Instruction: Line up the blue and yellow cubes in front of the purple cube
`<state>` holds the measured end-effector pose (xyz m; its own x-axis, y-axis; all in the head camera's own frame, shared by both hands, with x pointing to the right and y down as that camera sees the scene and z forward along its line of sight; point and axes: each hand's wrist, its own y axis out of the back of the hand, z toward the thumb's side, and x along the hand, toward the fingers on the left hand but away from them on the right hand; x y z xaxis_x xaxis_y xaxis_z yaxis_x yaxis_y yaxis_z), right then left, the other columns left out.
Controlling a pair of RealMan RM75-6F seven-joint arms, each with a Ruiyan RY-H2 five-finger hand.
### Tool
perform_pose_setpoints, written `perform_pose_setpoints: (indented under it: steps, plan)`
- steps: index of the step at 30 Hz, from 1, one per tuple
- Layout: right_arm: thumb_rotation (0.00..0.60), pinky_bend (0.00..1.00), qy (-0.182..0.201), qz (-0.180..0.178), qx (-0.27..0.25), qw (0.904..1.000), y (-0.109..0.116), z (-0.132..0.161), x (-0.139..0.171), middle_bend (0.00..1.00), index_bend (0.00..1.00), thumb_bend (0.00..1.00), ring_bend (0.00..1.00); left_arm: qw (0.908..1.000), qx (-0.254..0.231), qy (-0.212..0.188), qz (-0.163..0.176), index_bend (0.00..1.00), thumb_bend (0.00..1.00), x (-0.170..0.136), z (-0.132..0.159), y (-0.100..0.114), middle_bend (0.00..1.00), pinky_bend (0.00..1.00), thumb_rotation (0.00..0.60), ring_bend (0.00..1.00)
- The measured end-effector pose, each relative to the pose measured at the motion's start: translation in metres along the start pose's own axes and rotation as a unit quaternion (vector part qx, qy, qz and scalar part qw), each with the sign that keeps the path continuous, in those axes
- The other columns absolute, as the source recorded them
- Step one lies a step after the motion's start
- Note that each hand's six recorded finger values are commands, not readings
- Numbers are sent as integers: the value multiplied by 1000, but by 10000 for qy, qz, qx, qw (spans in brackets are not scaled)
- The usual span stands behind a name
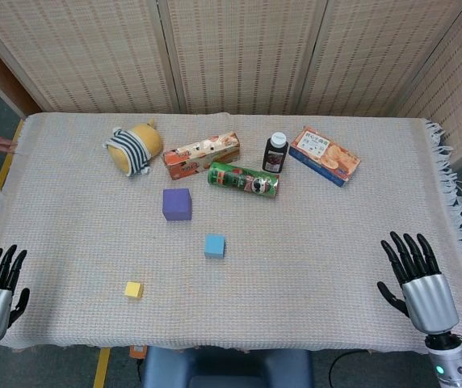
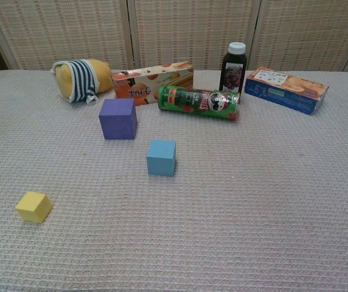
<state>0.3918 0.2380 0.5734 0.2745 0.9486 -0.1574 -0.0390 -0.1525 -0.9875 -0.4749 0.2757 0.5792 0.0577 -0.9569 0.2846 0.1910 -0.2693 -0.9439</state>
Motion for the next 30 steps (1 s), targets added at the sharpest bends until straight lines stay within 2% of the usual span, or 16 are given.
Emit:
perform_pose_setpoints:
  steps: [6,8,10,12,14,15,16,17,20,22,26,28,30]
  plan:
    - [544,0,-14,60,-30,10000,2,0,1,0,0,0,0,9995,-235,-175,-90,0,419,-1,8,-1,0,5,600,0]
    - [545,0,-24,45,-56,10000,3,0,2,0,0,0,0,9979,-531,-360,-130,0,418,0,18,1,2,90,600,0]
    - [544,0,-28,36,-85,10000,5,0,2,0,0,0,0,9938,-879,-663,-162,0,411,5,35,4,75,314,600,32]
    - [544,0,-29,51,-120,9999,5,0,1,0,0,0,0,9887,-1136,-949,-229,0,406,13,50,8,206,496,600,150]
    - [544,0,-22,76,-167,9998,5,1,1,0,0,0,0,9814,-1427,-1227,-389,0,405,24,68,9,439,727,600,414]
    - [545,0,-15,97,-187,9998,4,1,0,0,0,0,0,9775,-1558,-1338,-480,0,403,30,76,10,526,801,600,512]
    - [544,0,-13,111,-188,9998,4,1,0,0,0,0,0,9715,-1746,-1481,-620,0,401,38,88,10,676,912,600,670]
    - [543,0,-18,127,-186,9997,3,1,-1,0,0,0,0,9664,-1889,-1579,-741,0,399,44,97,10,771,969,600,763]
    - [544,0,-73,194,-190,9996,1,-1,-2,0,0,0,0,9475,-2302,-1871,-1195,2,397,65,130,8,953,1000,600,935]
    - [544,0,-126,240,-190,9995,-1,-4,-2,0,0,0,0,9341,-2520,-2031,-1503,37,397,80,154,7,1000,1000,600,997]
    - [544,0,-205,282,-205,9992,-1,-9,-4,0,0,0,0,9152,-2886,-2058,-1916,80,391,102,194,4,1000,1000,600,1000]
    - [544,0,-227,297,-225,9990,-1,-11,-4,0,0,0,0,9092,-2981,-2036,-2073,80,389,112,214,2,1000,1000,600,1000]
    - [543,0,-249,321,-230,9989,-1,-13,-4,0,0,0,0,9083,-2958,-2044,-2139,82,387,119,230,0,1000,1000,600,1000]
